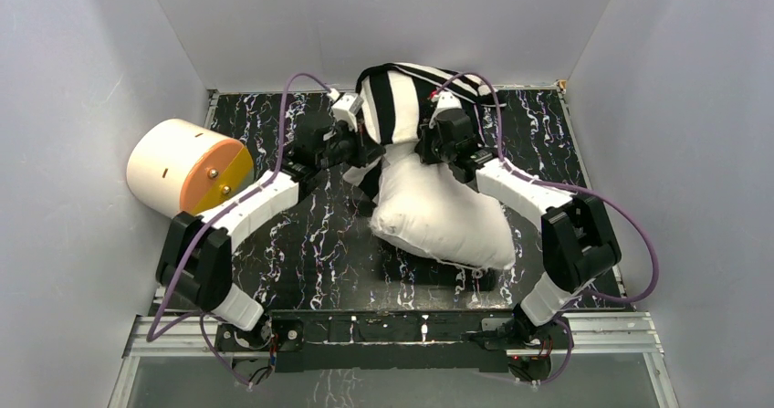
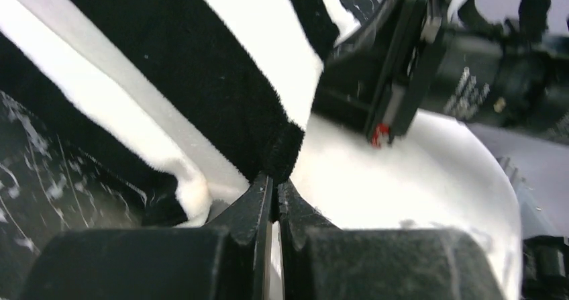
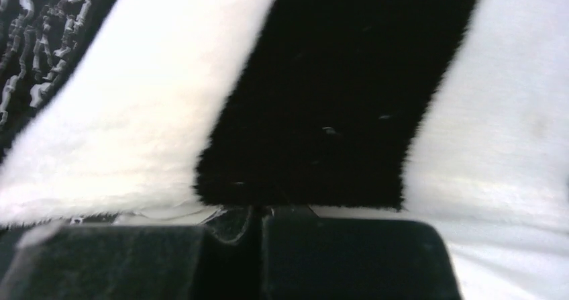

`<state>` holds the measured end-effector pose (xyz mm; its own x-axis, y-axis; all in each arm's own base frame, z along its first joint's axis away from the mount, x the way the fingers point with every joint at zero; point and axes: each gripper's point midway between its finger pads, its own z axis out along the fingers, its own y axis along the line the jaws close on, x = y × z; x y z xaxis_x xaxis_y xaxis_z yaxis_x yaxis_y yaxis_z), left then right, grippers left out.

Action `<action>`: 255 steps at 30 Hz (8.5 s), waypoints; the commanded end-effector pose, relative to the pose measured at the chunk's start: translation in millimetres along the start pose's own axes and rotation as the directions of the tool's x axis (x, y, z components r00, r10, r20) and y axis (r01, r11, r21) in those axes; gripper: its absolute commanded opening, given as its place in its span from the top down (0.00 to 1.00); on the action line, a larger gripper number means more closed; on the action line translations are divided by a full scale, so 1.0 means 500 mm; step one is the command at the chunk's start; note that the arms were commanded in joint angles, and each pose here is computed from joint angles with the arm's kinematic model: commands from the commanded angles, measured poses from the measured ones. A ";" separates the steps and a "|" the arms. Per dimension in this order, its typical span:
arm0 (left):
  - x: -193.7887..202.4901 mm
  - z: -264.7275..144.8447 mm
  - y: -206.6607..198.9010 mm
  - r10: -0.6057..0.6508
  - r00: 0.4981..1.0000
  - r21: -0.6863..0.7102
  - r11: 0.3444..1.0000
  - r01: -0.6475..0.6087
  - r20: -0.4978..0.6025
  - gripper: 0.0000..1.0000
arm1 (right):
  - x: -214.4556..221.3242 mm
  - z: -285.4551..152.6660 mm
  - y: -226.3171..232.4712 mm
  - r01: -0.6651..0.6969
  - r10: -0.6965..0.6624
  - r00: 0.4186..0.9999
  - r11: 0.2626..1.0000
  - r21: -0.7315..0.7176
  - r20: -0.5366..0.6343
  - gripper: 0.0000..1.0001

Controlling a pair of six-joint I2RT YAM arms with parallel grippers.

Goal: Put the pillow into the pillowcase
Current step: Stuff the pillow into the pillowcase.

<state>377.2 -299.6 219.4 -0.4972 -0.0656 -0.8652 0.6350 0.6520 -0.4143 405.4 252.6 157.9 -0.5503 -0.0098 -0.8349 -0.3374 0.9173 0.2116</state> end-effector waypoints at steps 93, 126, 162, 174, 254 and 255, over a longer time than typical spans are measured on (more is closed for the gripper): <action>0.061 -0.253 -0.026 0.137 0.987 -0.453 0.877 -0.161 -0.086 0.36 | 0.061 -0.230 0.127 0.289 -0.275 0.957 0.932 -0.220 0.096 0.22; -0.211 0.323 0.272 0.577 0.813 -0.420 0.721 -0.551 -0.077 0.27 | 0.073 -0.363 0.067 0.282 -0.233 0.943 0.939 -0.196 0.239 0.11; -0.217 -0.332 0.836 -0.008 0.968 -0.927 0.285 0.244 0.253 0.86 | 0.093 -0.345 0.089 0.203 -0.160 0.971 0.946 -0.253 0.181 0.11; -0.352 -0.313 0.525 0.049 0.948 -0.665 0.724 0.183 0.314 0.38 | 0.019 -0.323 0.064 0.227 -0.210 0.969 0.964 -0.138 0.129 0.02; -0.124 0.020 -0.090 0.267 0.957 -0.223 0.946 -0.237 0.112 0.49 | -0.086 -0.055 -0.154 -0.064 0.077 0.996 0.974 -0.215 0.052 0.31; -0.120 0.000 -0.072 0.262 0.961 -0.266 0.936 -0.230 0.089 0.48 | -0.094 -0.074 -0.145 -0.046 0.061 0.996 0.973 -0.226 0.059 0.29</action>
<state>384.3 -377.6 230.6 -0.2846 0.0416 -0.9577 0.6784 0.7146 -0.1706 445.5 177.7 149.2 -0.6092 0.2164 -0.7629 -0.3548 0.7860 0.5062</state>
